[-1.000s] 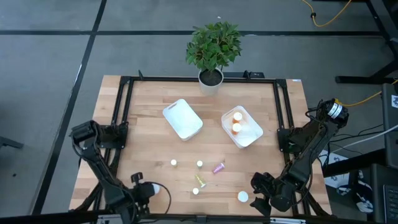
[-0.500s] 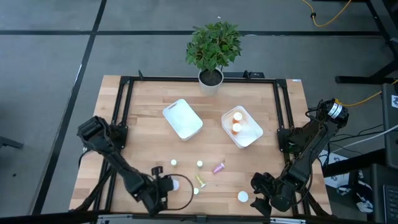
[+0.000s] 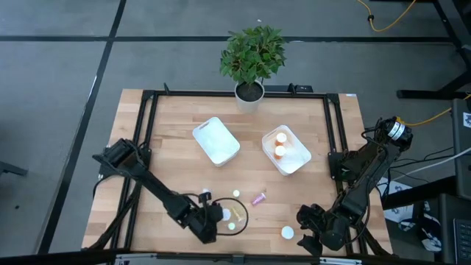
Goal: Pick and place medicine bottles into bin by pill shape (circle, oval)
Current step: Move the left orange pill bottle to the bottom center of the table
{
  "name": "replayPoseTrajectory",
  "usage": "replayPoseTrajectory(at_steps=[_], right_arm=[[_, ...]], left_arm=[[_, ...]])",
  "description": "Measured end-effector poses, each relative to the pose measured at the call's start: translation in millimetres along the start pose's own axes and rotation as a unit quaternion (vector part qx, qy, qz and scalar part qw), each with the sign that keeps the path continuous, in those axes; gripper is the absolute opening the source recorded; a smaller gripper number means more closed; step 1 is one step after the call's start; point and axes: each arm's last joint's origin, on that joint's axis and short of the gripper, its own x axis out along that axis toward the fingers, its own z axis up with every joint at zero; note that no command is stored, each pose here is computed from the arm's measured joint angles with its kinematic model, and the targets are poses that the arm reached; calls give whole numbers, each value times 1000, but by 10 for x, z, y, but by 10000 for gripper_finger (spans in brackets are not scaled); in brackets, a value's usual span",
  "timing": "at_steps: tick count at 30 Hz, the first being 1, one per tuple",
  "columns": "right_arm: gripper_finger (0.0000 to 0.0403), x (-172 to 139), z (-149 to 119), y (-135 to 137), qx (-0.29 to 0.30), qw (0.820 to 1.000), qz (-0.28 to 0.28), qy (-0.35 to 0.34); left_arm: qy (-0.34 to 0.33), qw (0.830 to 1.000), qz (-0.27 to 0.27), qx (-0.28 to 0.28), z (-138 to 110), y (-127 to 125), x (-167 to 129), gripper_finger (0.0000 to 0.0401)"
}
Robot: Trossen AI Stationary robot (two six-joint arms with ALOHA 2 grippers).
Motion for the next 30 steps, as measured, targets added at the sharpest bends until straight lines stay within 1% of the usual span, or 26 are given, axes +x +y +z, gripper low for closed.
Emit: replayPoseTrajectory(at_steps=[4,9,17,20,25,30], right_arm=[[330,0,-5,1,0,1000,1,8],[330,0,-6,1,0,1000,1,9],[330,0,-6,0,0,1000,1,9],[330,0,-6,0,0,1000,1,9],[330,0,-6,0,-1,1000,1,9],[330,0,-6,0,-1,1000,1,9]], left_arm=[[-10,1000,1,1,67,55,118,58],[-22,1000,4,3,179,141,166,58],[-62,997,-26,27,360,178,208,58],[-62,997,-40,29,396,189,218,58],[-65,996,-44,31,428,210,229,58],[-93,993,-57,42,510,213,233,58]])
